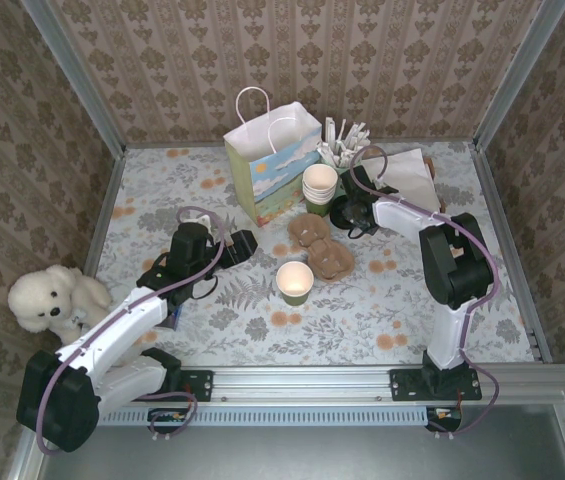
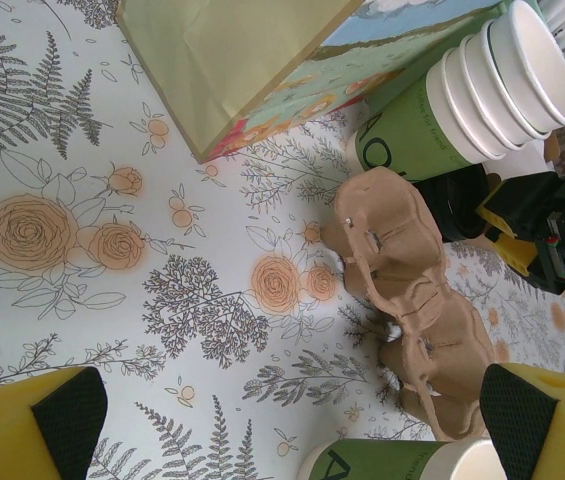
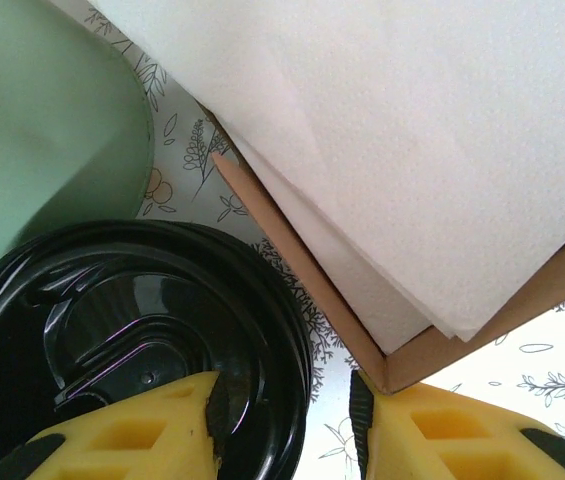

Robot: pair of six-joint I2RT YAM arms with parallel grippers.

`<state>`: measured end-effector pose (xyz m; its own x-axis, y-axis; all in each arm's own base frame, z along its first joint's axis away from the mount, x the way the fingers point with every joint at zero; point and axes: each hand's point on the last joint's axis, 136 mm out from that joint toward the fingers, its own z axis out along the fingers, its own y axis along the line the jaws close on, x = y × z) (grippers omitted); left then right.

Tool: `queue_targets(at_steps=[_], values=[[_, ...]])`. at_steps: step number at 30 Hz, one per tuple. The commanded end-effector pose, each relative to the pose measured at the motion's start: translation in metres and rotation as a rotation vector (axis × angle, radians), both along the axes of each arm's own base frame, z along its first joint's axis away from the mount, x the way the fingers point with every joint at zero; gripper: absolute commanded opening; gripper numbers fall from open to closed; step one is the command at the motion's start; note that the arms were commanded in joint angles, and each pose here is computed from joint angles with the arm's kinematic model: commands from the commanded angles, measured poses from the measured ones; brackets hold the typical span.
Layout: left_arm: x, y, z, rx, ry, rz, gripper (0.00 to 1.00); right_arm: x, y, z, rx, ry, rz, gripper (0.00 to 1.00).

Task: Pack the takeout coffee

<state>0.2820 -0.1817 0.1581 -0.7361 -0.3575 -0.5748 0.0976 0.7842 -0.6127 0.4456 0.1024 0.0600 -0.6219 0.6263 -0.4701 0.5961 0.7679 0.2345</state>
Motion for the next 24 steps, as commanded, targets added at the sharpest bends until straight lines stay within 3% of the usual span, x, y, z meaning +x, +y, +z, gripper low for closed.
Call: queue_targets(at_steps=[1, 18, 24], values=[[0.004, 0.001, 0.003, -0.015, -0.002, 0.018, 1.0, 0.006, -0.002, -0.003, -0.025, 0.016, 0.019, 0.4], [0.002, 0.002, 0.002, -0.015, 0.002, 0.017, 1.0, 0.013, -0.005, 0.005, -0.081, -0.011, 0.074, 0.18], [0.002, 0.002, 0.003, -0.017, -0.001, 0.016, 1.0, 0.01, -0.009, 0.014, -0.107, -0.024, 0.092, 0.16]])
